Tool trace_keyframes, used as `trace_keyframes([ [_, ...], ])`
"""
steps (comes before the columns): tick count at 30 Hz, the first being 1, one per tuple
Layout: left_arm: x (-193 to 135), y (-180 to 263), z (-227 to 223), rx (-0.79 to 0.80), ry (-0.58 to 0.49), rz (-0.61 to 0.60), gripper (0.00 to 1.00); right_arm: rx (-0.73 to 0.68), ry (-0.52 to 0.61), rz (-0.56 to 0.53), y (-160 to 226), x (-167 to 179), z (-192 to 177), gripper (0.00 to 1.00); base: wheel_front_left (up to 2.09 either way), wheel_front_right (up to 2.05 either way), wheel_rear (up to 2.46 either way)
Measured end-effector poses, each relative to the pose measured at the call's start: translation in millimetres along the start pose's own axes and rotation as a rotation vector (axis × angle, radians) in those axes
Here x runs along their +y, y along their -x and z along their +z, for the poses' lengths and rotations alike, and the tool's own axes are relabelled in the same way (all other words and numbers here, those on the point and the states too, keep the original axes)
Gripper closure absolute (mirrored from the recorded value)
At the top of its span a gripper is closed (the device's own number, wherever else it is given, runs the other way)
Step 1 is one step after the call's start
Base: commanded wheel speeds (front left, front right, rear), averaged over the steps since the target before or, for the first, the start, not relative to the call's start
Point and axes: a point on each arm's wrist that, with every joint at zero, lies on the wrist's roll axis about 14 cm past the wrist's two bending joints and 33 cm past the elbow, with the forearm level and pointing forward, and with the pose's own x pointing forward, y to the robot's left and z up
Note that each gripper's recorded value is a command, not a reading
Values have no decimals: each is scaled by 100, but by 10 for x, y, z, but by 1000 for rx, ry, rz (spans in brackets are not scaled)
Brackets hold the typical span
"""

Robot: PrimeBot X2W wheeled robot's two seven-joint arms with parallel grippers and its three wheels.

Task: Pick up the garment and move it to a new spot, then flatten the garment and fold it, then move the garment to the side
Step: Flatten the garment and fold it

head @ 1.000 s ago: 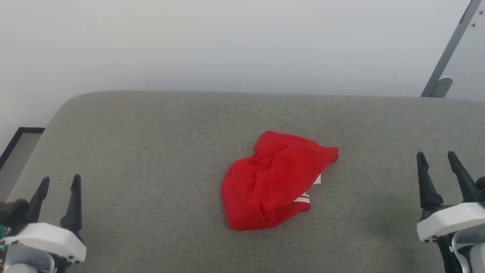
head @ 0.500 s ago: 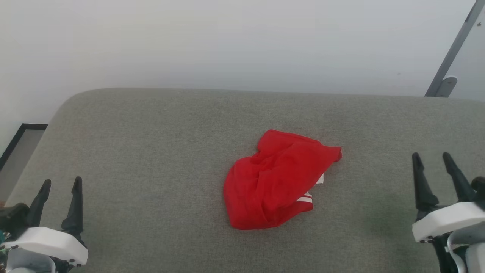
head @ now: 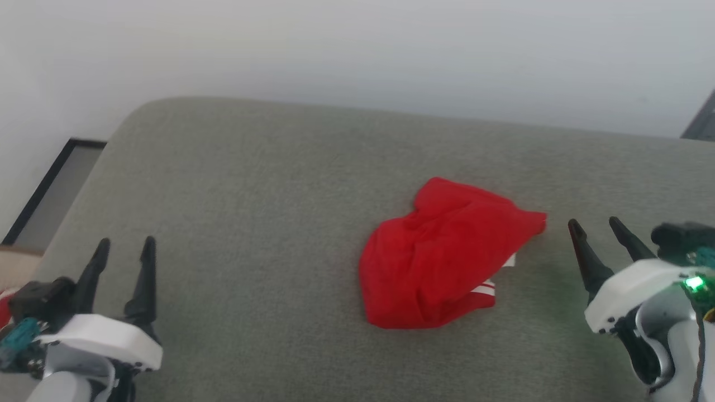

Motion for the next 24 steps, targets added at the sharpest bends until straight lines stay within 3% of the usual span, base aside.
trace_keyframes([
  [16,15,-90,-291,75,13,43,0,446,33,109,-658,287,-907,0,0,0,0],
  [18,37,-81,-314,81,12,51,0,482,42,113,-683,300,-972,52,0,0,0],
  [19,41,-77,-330,86,14,52,0,492,51,114,-692,300,-992,100,0,0,0],
  [24,39,-83,-350,87,27,56,0,495,78,120,-745,328,-971,100,0,0,0],
])
